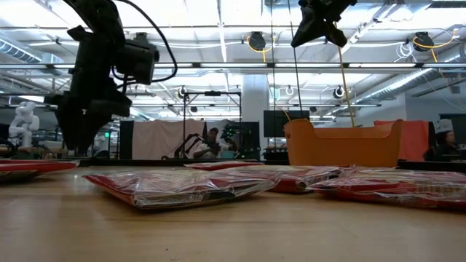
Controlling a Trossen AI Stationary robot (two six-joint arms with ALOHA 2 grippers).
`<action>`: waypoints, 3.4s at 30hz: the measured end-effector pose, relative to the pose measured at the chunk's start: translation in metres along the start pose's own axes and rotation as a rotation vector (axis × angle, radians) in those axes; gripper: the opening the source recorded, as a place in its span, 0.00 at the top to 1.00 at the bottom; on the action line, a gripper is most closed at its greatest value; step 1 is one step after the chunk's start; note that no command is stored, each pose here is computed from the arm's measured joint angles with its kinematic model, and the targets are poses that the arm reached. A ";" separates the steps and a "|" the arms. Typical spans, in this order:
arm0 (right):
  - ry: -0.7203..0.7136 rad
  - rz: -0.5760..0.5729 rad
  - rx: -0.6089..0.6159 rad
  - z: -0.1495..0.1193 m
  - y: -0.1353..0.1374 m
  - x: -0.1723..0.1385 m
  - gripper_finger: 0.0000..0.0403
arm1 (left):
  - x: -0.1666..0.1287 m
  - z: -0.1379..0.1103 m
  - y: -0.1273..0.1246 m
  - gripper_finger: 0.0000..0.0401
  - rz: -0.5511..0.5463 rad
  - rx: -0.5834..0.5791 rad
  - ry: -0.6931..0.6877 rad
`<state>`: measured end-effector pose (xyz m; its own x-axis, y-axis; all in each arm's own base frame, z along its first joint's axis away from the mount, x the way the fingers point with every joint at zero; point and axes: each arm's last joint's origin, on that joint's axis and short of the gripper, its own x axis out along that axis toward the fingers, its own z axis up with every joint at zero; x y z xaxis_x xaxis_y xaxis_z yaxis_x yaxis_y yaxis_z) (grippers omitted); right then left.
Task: Sort popcorn bags into baskets
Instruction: Put the red popcorn bag into the orange bin
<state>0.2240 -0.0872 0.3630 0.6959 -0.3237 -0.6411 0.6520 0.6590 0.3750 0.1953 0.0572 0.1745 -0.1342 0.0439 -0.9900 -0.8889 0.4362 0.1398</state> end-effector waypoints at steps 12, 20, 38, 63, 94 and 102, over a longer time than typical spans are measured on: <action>0.019 0.029 0.051 -0.013 -0.002 0.017 1.00 | 0.017 0.002 -0.012 0.58 0.087 0.008 0.009; 0.014 0.055 0.044 -0.013 0.002 0.017 1.00 | 0.029 0.000 -0.018 0.58 0.154 0.038 0.047; 0.014 0.054 0.011 -0.013 0.001 0.017 1.00 | 0.040 -0.002 -0.017 0.91 0.164 0.174 0.059; -0.023 0.076 -0.009 -0.010 0.004 0.016 1.00 | -0.163 0.013 -0.004 1.00 -0.091 0.597 -0.652; -0.362 0.640 -0.019 0.034 0.041 0.015 0.35 | -0.305 0.003 -0.005 1.00 -0.641 1.215 -1.522; -0.343 0.681 -0.123 0.033 0.049 0.054 0.33 | -0.306 0.003 -0.005 1.00 -0.649 1.209 -1.536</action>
<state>0.3036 -0.0948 0.3684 0.9990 0.0013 -0.0451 0.0225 0.8526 0.5221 0.2420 0.0449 0.4767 0.9835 -0.0533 -0.1731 0.1186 0.9118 0.3931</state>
